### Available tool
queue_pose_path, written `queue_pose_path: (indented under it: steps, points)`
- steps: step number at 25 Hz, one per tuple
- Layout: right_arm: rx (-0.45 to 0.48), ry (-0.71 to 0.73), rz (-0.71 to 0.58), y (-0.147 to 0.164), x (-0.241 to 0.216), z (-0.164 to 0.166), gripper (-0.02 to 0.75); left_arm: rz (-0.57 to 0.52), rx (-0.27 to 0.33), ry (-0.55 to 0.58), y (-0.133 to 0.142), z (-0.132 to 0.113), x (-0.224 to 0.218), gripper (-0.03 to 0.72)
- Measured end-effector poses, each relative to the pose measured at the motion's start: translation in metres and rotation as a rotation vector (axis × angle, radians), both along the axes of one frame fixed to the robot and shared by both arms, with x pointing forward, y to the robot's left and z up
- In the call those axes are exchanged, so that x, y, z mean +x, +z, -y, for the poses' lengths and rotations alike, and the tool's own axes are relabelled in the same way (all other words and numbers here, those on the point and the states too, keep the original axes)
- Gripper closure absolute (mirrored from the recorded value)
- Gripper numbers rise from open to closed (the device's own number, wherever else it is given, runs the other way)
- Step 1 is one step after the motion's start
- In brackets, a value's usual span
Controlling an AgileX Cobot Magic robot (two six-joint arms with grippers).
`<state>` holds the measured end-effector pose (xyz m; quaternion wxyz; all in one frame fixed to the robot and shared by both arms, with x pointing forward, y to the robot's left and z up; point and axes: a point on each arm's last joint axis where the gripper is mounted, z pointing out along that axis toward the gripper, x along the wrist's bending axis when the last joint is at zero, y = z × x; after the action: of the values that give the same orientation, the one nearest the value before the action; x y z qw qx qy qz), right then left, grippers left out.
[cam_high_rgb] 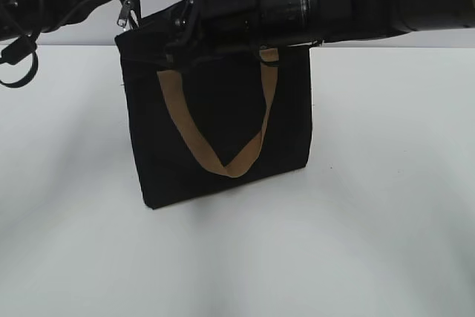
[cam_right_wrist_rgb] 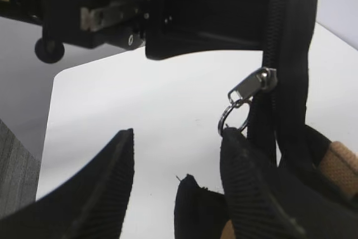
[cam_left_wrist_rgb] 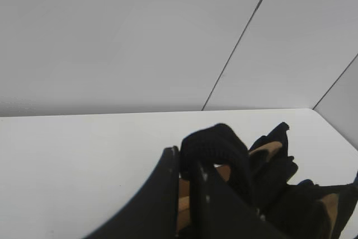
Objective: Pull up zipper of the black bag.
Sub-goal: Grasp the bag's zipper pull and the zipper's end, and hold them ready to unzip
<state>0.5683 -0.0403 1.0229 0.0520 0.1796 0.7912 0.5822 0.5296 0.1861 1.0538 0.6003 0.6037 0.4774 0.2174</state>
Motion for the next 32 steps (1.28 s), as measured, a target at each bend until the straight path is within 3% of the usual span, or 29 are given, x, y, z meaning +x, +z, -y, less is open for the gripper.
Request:
queue_pose_path:
  steps: [9,23,32]
  points:
    - [0.012,-0.024,-0.036,-0.02,0.008,-0.004,0.359,0.007,-0.014,-0.009,0.001,0.001,0.0,0.678]
    - [0.043,-0.037,0.003,-0.017,0.019,-0.009,0.365,0.008,-0.014,-0.01,0.001,0.001,0.0,0.678]
    - [0.03,-0.058,-0.013,-0.024,0.023,-0.01,0.491,0.008,-0.013,-0.011,0.001,0.001,0.0,0.678]
